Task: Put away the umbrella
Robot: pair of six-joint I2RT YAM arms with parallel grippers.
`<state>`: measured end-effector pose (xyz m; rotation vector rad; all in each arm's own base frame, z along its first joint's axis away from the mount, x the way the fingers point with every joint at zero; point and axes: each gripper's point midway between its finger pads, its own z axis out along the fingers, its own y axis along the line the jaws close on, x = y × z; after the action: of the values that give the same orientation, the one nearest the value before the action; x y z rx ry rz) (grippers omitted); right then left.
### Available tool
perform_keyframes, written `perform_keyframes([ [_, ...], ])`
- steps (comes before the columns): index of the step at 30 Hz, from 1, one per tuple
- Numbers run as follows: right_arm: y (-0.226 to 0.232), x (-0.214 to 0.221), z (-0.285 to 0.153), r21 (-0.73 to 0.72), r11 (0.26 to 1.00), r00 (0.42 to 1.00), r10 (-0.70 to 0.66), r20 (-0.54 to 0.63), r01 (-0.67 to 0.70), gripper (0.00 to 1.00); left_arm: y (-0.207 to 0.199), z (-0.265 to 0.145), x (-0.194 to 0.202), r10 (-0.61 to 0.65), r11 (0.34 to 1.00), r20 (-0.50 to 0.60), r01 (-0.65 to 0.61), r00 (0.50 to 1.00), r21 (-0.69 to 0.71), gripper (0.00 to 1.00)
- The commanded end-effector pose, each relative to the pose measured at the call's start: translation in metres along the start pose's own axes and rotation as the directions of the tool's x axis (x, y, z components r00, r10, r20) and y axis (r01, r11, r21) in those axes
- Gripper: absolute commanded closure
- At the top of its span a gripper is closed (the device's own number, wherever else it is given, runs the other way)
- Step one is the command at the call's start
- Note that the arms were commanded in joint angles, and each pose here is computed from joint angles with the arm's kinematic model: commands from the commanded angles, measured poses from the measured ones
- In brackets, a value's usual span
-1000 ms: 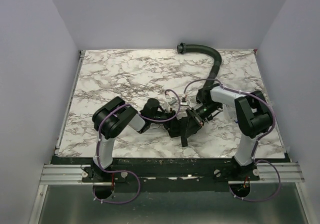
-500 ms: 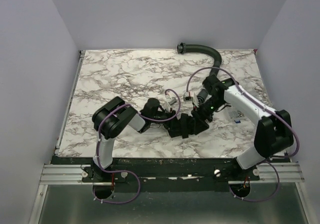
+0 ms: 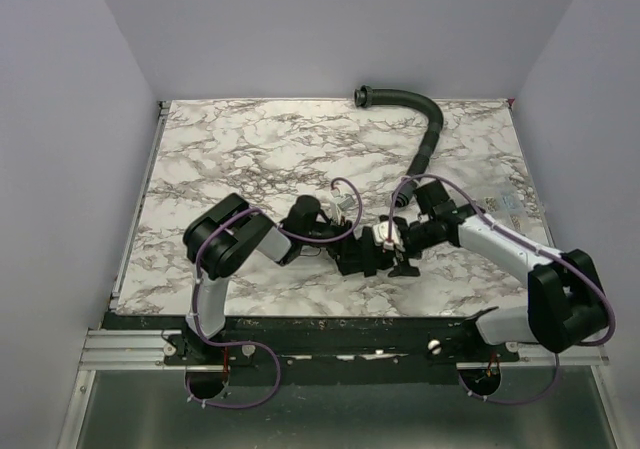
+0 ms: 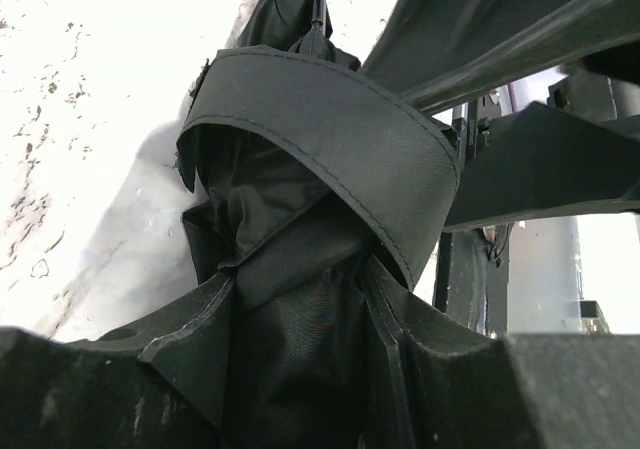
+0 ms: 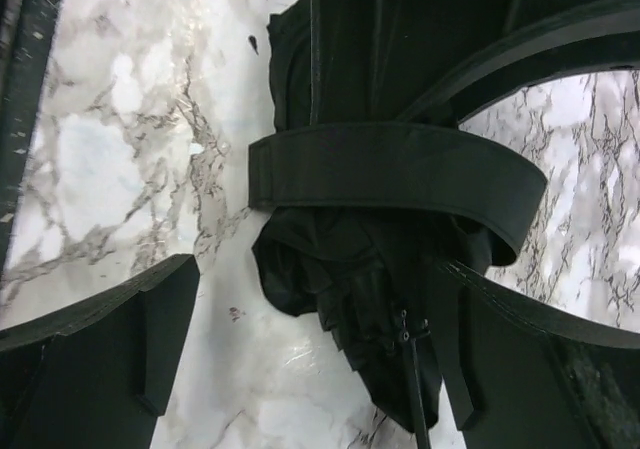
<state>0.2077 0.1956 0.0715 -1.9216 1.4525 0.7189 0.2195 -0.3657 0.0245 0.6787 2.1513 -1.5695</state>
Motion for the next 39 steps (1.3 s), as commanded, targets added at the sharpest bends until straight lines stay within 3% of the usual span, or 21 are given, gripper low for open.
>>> perform_keyframes([
  [1, -0.038, 0.003, 0.010, 0.132, 0.958, 0.967, -0.256, -0.003, 0.254, 0.01, 0.086, -0.032, 0.110, -0.295, 0.896, -0.182, 0.205, 0.938, -0.393, 0.94],
  [6, -0.029, 0.006, 0.016, 0.139, 0.950, 0.959, -0.284, 0.008, 0.281, 0.00, 0.085, -0.028, 0.109, -0.315, 0.894, -0.176, 0.229, 0.933, -0.385, 0.94],
  [13, -0.020, 0.050, 0.032, 0.117, 0.943, 0.945, -0.294, -0.145, 0.312, 0.03, 0.080, -0.025, 0.105, -0.336, 0.894, -0.166, 0.259, 0.927, -0.367, 0.94],
  [16, -0.016, 0.068, 0.035, 0.105, 0.951, 0.940, -0.266, -0.213, 0.292, 0.21, 0.078, -0.024, 0.103, -0.343, 0.894, -0.159, 0.271, 0.926, -0.356, 0.93],
  [20, -0.012, 0.080, 0.036, 0.077, 0.968, 0.944, -0.212, -0.252, 0.238, 0.56, 0.067, -0.021, 0.086, -0.344, 0.906, -0.107, 0.299, 0.933, -0.301, 0.88],
  [23, -0.005, 0.084, 0.039, 0.049, 0.979, 0.950, -0.178, -0.258, 0.197, 0.67, 0.055, -0.023, 0.063, -0.319, 0.920, -0.040, 0.300, 0.947, -0.251, 0.79],
  [27, 0.006, 0.085, 0.041, -0.014, 0.997, 0.964, -0.075, -0.253, 0.074, 0.73, 0.031, -0.035, 0.020, -0.212, 0.952, 0.083, 0.225, 0.974, -0.206, 0.56],
  [32, 0.017, 0.075, 0.044, -0.119, 0.991, 0.972, 0.038, -0.230, -0.067, 0.76, 0.011, -0.062, -0.019, -0.003, 0.960, 0.203, 0.060, 0.979, -0.274, 0.37],
  [36, 0.023, 0.074, 0.048, -0.174, 0.973, 0.965, 0.111, -0.238, -0.155, 0.77, 0.003, -0.083, -0.031, 0.142, 0.939, 0.225, -0.059, 0.964, -0.339, 0.33],
  [39, 0.024, 0.074, 0.049, -0.210, 0.949, 0.948, 0.175, -0.266, -0.234, 0.78, -0.001, -0.106, -0.032, 0.299, 0.893, 0.249, -0.178, 0.921, -0.413, 0.32],
])
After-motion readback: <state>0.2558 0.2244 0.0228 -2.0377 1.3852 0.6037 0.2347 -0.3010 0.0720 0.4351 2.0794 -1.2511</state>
